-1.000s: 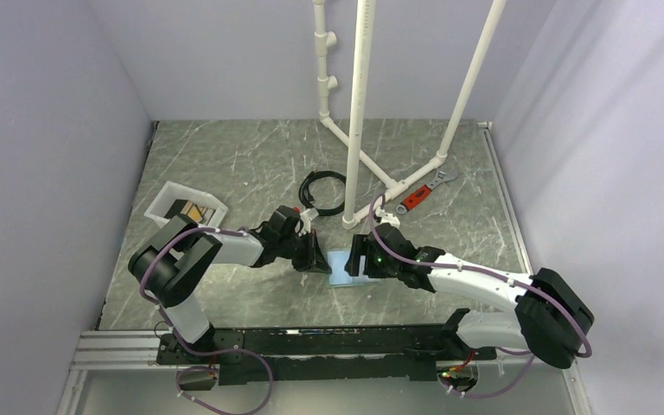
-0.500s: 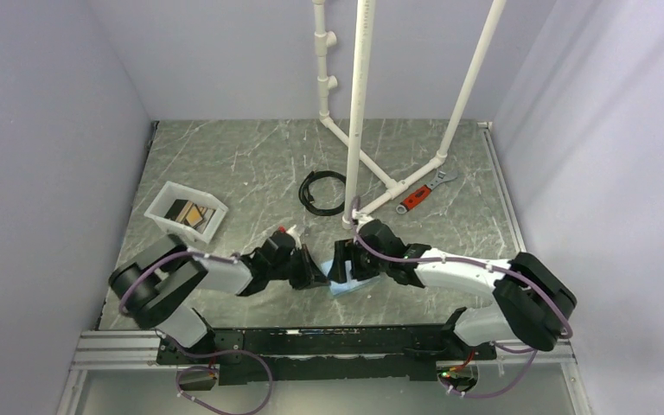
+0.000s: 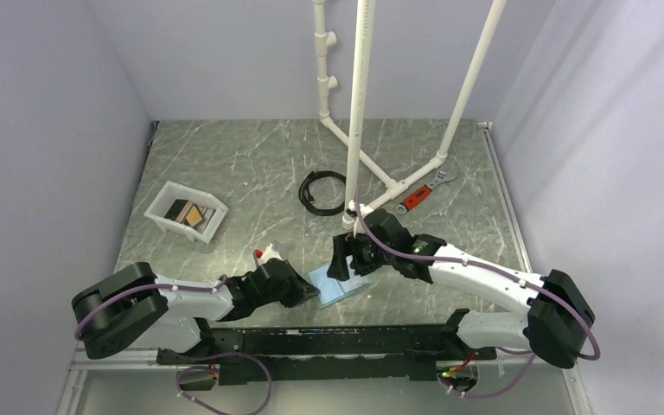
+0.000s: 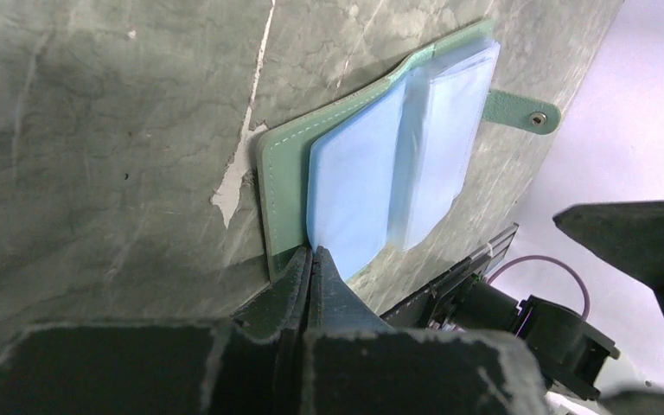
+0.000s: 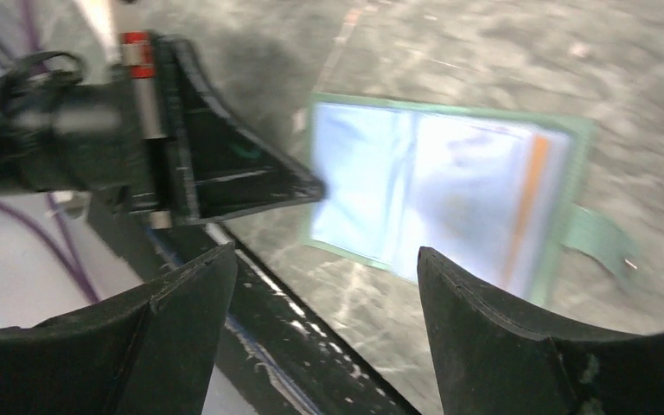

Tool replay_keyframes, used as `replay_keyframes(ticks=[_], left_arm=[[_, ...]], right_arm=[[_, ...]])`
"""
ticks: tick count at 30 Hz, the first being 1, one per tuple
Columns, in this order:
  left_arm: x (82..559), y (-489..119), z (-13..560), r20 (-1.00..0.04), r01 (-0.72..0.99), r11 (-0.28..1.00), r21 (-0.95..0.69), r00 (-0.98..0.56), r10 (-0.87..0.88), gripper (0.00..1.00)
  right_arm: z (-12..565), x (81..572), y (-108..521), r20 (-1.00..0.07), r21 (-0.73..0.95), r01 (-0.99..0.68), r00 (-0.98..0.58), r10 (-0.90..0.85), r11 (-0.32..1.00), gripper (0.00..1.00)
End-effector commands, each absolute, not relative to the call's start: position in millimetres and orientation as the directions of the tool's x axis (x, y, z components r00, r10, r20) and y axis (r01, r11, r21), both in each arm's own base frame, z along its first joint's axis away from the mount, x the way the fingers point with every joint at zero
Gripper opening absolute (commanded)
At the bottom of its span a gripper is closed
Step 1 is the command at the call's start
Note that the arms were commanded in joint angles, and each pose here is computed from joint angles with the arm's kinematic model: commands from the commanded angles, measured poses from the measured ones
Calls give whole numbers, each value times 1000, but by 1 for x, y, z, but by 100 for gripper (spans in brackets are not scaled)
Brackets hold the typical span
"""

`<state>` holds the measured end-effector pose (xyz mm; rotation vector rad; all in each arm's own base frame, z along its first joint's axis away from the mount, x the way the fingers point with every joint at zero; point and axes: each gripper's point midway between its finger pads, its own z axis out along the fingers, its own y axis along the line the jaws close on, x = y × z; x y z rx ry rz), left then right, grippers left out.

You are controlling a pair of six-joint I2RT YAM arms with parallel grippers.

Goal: Put the credit cards into the card holder
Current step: Open the card holder at the center of the board.

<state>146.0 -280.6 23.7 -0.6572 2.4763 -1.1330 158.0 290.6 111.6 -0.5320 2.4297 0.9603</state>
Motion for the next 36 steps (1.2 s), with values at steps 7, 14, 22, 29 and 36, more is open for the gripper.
replay_keyframes(ticks=[7,14,22,29,36], left_arm=[[153,-275,16,-136,-309,583,-751,-792,-595,0],[152,-277,14,-131,-312,586,-748,-797,-590,0],[151,-277,14,-133,-311,589,-746,-797,-589,0],[150,-280,13,-125,-310,585,-749,-801,-585,0],[150,-280,13,-128,-307,590,-747,-804,-581,0]], right_arm=[[67,166,247,-475,380,-382,-862,-177,843,77],[52,165,250,-455,377,-389,-868,-197,841,76],[47,166,255,-455,384,-394,-868,-201,835,74],[42,166,260,-444,395,-402,-871,-211,826,72],[46,164,271,-438,420,-425,-869,-231,802,66]])
